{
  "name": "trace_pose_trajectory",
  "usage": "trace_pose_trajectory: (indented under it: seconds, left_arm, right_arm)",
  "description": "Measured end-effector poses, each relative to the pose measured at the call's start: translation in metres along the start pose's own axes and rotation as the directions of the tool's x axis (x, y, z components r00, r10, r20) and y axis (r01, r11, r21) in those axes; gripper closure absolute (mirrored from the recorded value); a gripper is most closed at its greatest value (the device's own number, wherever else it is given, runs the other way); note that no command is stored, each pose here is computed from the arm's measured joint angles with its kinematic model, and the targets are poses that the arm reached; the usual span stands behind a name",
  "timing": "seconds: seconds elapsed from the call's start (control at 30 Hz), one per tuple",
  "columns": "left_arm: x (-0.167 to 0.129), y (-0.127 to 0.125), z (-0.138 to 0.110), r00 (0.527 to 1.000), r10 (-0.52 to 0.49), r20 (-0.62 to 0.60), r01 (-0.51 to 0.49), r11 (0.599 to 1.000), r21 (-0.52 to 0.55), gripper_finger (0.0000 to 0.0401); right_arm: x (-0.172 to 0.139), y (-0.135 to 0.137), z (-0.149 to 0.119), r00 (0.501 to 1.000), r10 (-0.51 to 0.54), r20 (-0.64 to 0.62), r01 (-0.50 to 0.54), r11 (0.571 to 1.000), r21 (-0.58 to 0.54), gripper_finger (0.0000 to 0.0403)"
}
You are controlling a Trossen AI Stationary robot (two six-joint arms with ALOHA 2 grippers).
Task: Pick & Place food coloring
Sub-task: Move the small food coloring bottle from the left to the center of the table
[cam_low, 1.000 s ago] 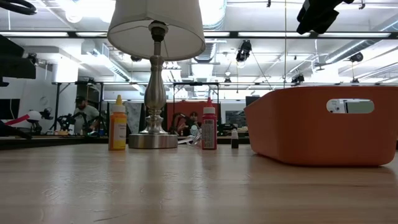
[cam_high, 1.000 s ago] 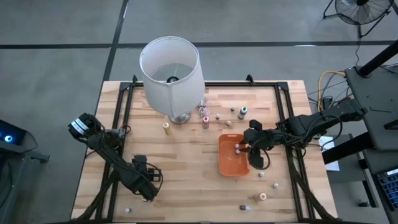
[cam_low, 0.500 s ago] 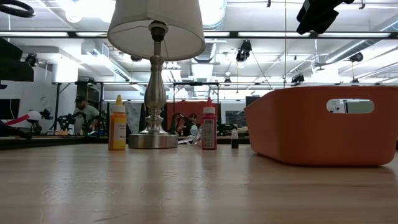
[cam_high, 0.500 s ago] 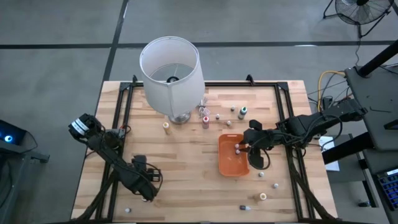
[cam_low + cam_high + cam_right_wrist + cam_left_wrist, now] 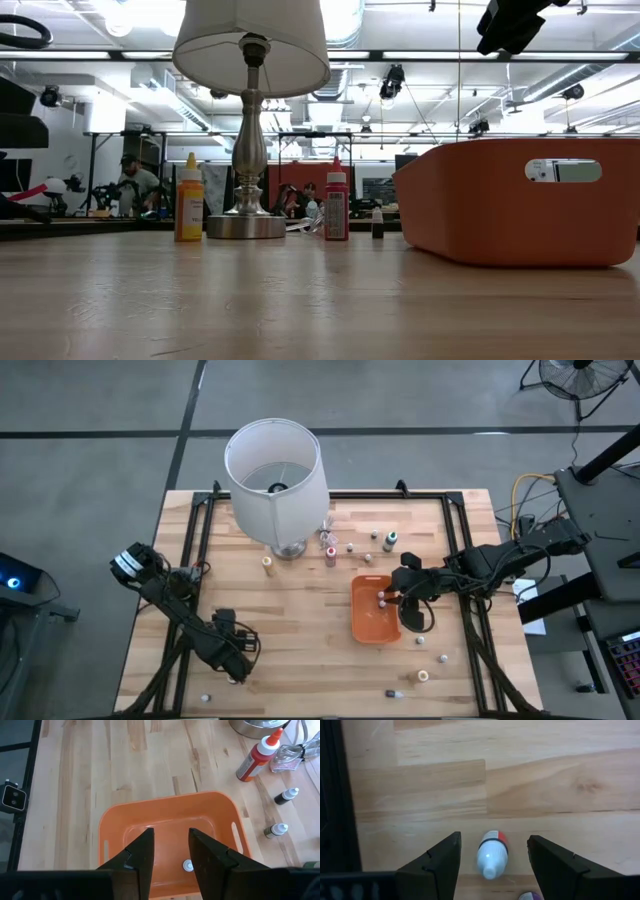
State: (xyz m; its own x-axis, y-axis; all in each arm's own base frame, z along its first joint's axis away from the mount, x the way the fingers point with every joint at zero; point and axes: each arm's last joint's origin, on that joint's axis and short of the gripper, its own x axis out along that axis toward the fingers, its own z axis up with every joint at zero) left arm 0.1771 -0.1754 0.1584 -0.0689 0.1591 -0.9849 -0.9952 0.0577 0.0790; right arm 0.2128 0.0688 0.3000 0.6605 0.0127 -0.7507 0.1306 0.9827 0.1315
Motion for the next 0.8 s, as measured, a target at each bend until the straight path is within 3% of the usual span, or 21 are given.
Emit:
trace_pose_trajectory:
  seconds: [0.53,0.8]
  left_arm:
    - [0.000,0.001,0.000,1.000,0.002,0.000,-0.002,1.000,0.026,0.0352]
    - [-0.020,-0.009,0.003,0.998,-0.060,0.034,0.057,0.993,0.101,0.0356]
  right_arm:
    - [0.000,0.000,0.000,1.000,0.000,0.002,0.000,1.000,0.020,0.0311]
    - [0.000,0.000,0.000,1.000,0.001,0.002,-0.001,1.000,0.019,0.0313]
